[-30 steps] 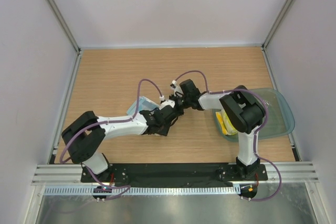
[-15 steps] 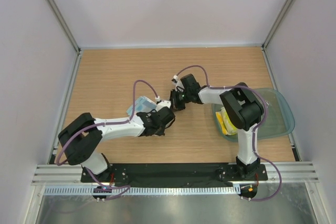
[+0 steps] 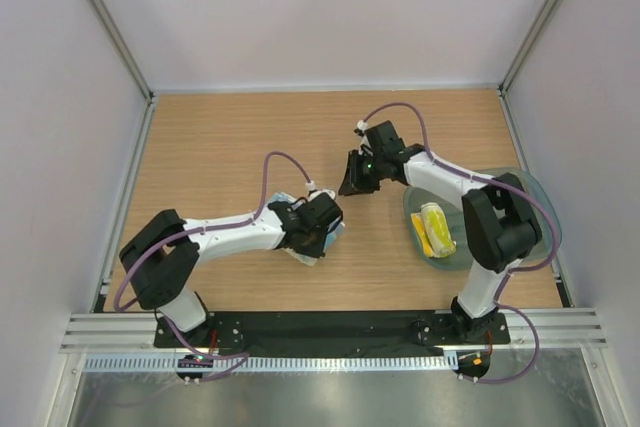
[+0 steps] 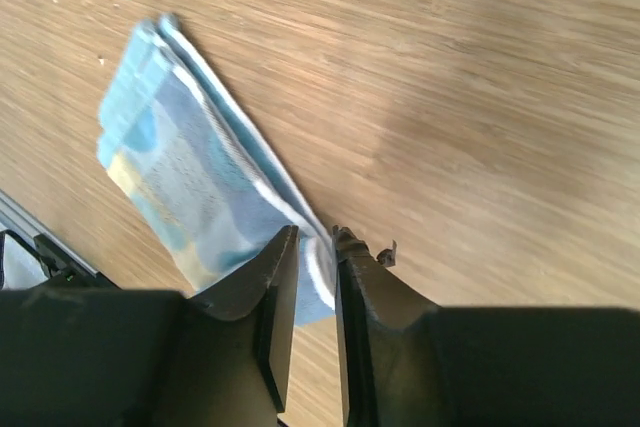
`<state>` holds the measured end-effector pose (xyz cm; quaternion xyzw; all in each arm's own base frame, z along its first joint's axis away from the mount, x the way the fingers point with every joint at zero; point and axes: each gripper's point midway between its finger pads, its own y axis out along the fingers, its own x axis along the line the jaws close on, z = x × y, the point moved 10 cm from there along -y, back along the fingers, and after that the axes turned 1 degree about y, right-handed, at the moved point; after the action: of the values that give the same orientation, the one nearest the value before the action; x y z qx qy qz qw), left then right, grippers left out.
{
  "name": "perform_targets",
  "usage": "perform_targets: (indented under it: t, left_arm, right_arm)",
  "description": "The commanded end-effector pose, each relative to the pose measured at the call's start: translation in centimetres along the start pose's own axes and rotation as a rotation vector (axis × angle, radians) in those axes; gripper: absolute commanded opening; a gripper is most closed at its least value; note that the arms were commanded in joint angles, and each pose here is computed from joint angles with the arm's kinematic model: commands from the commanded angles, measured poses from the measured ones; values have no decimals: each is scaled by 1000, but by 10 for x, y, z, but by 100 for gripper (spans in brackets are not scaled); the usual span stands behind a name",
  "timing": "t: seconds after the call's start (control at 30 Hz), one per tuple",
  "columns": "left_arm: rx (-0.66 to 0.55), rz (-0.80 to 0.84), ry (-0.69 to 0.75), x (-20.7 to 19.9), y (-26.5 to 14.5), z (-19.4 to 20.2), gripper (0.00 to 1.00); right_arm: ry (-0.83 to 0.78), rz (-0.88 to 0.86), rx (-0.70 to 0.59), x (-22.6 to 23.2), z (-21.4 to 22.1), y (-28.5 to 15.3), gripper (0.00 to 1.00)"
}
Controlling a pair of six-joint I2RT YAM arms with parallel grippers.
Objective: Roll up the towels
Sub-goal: Roll the towel
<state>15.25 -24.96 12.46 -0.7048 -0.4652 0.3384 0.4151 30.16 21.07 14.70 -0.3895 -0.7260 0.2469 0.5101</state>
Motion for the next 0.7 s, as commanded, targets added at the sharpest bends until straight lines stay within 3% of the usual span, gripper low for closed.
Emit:
perform_targets:
  t: [0.0, 0.3, 0.67]
  left_arm:
    - [74, 110, -59, -17, -13, -8, 1]
    - [158, 389, -315, -12, -14, -22, 0]
    - [256, 606, -627, 15, -15, -25, 0]
  right_arm:
    - [-17, 67, -63, 10, -1, -34, 28]
    - [-3, 51, -75, 15, 21, -69, 38]
    - [-8, 27, -59, 17, 26, -76, 40]
